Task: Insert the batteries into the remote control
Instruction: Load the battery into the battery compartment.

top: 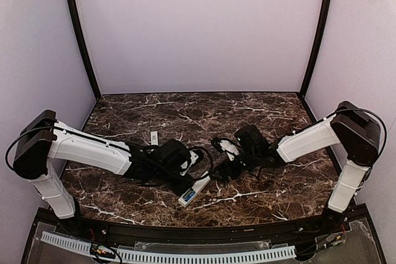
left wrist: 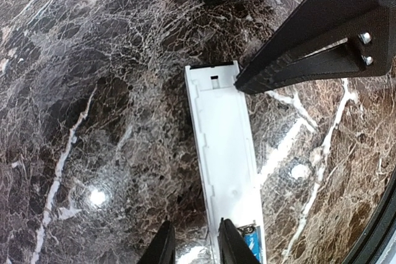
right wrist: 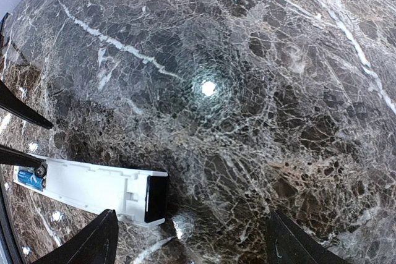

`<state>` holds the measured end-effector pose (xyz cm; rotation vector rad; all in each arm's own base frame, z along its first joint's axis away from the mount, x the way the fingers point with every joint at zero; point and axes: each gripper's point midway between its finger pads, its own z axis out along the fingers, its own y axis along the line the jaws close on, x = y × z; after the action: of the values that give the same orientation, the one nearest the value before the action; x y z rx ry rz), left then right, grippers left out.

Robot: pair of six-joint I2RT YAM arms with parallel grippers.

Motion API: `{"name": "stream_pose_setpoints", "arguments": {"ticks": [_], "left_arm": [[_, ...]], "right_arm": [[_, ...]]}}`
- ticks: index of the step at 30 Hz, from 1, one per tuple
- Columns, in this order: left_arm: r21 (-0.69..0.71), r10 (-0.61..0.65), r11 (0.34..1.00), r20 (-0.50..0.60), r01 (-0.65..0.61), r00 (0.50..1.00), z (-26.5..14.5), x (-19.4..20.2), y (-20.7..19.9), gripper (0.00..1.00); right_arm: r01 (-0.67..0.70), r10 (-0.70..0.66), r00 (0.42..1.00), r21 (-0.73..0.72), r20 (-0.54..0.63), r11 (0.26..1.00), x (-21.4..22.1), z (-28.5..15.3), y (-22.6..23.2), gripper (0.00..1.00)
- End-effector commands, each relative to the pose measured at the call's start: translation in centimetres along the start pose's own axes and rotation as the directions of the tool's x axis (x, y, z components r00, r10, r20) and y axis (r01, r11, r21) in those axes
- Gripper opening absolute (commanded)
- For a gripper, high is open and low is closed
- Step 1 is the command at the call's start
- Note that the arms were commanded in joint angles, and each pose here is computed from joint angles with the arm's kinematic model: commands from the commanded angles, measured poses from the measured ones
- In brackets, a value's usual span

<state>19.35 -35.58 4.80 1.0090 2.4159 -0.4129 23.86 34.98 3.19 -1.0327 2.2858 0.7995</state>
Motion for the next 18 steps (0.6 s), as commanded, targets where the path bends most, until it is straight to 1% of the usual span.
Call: {"name": "stream_pose_setpoints", "arguments": {"ticks": [1, 11, 18], "left_arm": [[-0.006, -0.001, 1.000, -0.052, 0.001, 0.999, -0.3, 1.8, 0.3, 0.25], [-0.015, -0.005, 1.000, -0.056, 0.004, 0.998, -0.9, 2.3, 0.7, 0.24], [-0.042, -0.003, 0.999, 0.071, 0.006, 0.997, -3.7, -1.7, 0.9, 0.23]], "right_arm": [[0.003, -0.003, 1.000, 0.012, -0.003, 1.000, 0.0, 0.2, -0.1, 0.81], [0.004, -0.004, 1.000, 0.014, -0.001, 1.000, -0.1, 0.1, -0.1, 0.81], [0.010, -0.011, 1.000, 0.007, 0.010, 1.000, -0.9, -0.2, 0.2, 0.80]]}}
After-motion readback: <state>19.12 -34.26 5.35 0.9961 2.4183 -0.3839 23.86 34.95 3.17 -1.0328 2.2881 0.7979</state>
